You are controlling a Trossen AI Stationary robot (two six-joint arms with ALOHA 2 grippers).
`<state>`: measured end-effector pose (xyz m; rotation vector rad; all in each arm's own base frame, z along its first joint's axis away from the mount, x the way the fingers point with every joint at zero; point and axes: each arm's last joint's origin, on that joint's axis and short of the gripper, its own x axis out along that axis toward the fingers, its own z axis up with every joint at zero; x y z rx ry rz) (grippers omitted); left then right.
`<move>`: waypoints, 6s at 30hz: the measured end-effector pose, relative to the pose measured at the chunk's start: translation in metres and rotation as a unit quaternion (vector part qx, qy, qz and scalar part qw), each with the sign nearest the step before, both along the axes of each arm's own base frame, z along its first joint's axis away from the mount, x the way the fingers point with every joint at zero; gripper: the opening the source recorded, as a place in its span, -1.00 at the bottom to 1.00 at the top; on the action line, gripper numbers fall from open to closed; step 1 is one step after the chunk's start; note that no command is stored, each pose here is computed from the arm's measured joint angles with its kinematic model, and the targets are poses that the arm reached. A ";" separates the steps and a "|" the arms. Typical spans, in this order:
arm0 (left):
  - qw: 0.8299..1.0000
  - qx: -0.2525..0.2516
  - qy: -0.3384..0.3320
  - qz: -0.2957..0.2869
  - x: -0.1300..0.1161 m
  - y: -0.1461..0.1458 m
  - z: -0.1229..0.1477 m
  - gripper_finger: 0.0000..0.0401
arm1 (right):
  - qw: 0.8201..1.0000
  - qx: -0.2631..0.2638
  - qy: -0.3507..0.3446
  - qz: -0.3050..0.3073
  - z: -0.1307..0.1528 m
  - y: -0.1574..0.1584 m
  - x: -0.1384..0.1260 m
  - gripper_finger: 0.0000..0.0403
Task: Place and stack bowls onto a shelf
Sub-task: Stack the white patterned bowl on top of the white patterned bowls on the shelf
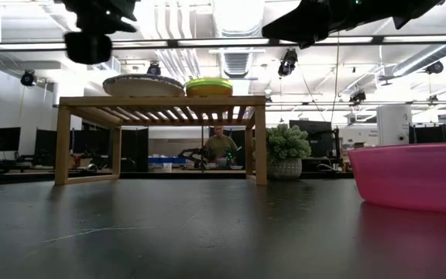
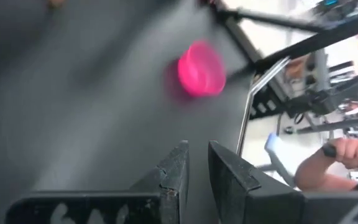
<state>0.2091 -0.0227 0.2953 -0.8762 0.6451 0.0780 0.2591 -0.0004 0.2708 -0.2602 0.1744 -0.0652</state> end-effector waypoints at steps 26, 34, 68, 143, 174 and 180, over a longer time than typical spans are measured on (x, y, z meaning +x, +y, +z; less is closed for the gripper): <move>0.909 -0.130 0.373 0.134 0.008 -0.120 -0.063 -0.41 | 1.000 0.003 0.007 0.001 -0.002 0.000 0.000 -0.76; 0.897 -0.116 0.402 0.144 0.015 -0.143 -0.078 -0.20 | 1.000 0.009 -0.004 0.026 0.001 0.002 0.000 -0.76; 0.868 -0.012 0.478 0.135 0.034 -0.169 -0.119 -0.26 | 1.000 0.003 -0.004 0.026 0.001 0.002 0.000 -0.76; 0.772 0.429 0.469 -0.015 0.066 0.112 0.073 -0.93 | 1.000 0.003 -0.003 0.026 0.001 0.001 0.000 -0.76; 0.706 0.501 0.493 0.090 0.043 0.194 0.090 -0.69 | 1.000 0.002 -0.003 0.026 0.001 0.001 0.000 -0.76; 0.760 0.431 0.470 0.124 0.022 0.227 0.088 -0.93 | 1.000 -0.001 -0.003 0.026 0.001 0.001 0.000 -0.76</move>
